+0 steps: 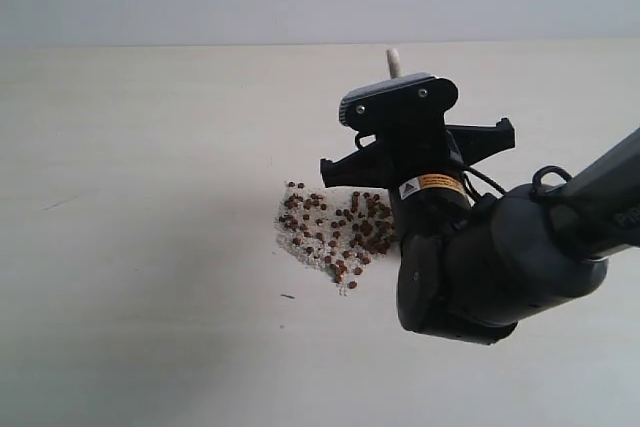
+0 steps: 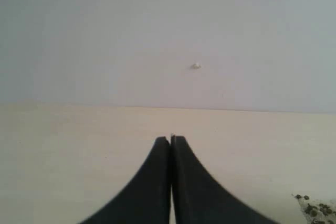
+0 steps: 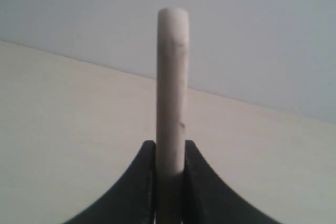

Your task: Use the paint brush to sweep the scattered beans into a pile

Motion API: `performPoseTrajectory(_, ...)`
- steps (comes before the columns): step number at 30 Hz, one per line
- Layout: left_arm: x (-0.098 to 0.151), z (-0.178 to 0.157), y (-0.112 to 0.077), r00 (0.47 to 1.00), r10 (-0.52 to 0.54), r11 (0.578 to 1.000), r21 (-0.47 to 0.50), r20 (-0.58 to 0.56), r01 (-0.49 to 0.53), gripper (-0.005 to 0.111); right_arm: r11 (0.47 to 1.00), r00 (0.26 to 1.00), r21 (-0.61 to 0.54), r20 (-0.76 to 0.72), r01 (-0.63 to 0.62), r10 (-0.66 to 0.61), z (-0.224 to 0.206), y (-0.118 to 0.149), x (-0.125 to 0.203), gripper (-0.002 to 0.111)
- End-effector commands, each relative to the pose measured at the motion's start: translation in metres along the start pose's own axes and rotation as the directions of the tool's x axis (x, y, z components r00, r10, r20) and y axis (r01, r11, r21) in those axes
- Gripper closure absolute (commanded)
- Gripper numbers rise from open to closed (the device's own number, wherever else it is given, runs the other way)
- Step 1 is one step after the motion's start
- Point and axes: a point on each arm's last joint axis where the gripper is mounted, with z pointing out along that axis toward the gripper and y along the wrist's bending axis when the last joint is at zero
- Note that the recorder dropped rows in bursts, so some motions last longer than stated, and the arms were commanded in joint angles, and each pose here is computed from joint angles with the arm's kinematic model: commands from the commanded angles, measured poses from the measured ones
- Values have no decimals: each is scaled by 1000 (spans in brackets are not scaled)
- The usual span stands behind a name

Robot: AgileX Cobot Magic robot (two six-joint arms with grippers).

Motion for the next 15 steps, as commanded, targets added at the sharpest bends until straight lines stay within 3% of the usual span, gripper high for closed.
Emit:
performPoseTrajectory(1,1,0,0,1000,-6,1000,5,3,6,107,987,996,-149,-82,-56,44,6,24,-4,108)
performPoseTrajectory(9,1,0,0,1000,-6,1000,5,3,6,107,963,992,-251,-105,-99,75,16,46,-24,108)
performPoseTrajectory(15,1,0,0,1000,-6,1000,5,3,6,107,983,996,-173,-74,-65,52,11,32,-46,108)
